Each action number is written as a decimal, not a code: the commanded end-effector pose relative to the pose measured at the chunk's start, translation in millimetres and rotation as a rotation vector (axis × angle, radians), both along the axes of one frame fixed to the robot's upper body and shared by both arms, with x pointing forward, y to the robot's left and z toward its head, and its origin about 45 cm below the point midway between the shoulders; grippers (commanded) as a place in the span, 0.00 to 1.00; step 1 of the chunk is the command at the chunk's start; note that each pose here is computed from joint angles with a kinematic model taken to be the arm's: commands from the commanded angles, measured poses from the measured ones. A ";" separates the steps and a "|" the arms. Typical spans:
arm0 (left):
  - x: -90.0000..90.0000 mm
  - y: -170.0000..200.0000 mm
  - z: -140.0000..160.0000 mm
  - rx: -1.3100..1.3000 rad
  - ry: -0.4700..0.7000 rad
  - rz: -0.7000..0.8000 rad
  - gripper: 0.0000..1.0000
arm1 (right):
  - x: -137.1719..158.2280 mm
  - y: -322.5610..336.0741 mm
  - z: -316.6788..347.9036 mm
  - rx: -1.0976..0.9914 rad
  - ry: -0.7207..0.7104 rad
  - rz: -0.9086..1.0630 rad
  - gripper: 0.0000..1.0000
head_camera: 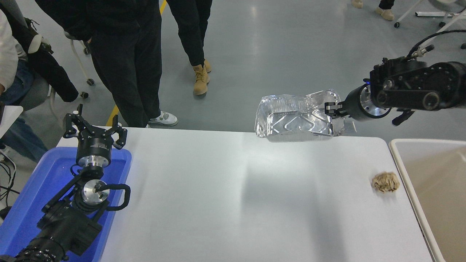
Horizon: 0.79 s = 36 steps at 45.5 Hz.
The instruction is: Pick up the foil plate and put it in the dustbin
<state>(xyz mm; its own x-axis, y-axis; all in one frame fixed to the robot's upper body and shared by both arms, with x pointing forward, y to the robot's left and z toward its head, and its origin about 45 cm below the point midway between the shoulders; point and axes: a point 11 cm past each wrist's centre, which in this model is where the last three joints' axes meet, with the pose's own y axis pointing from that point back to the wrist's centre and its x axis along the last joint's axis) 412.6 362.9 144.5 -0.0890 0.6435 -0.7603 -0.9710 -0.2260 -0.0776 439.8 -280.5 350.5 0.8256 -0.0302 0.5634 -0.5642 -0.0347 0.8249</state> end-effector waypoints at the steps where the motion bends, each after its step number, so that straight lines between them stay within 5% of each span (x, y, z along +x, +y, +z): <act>1: -0.2 0.3 -0.2 0.000 0.001 0.000 0.99 | -10.3 -7.6 71.4 0.003 -0.031 -0.003 0.00; 20: 0.3 0.1 0.4 0.000 -0.001 0.000 0.99 | -22.8 -81.6 113.6 0.049 -0.126 -0.191 0.00; 36: 0.1 -0.3 0.5 0.000 -0.002 -0.001 0.99 | -44.5 -233.0 89.1 0.271 -0.387 -0.736 0.00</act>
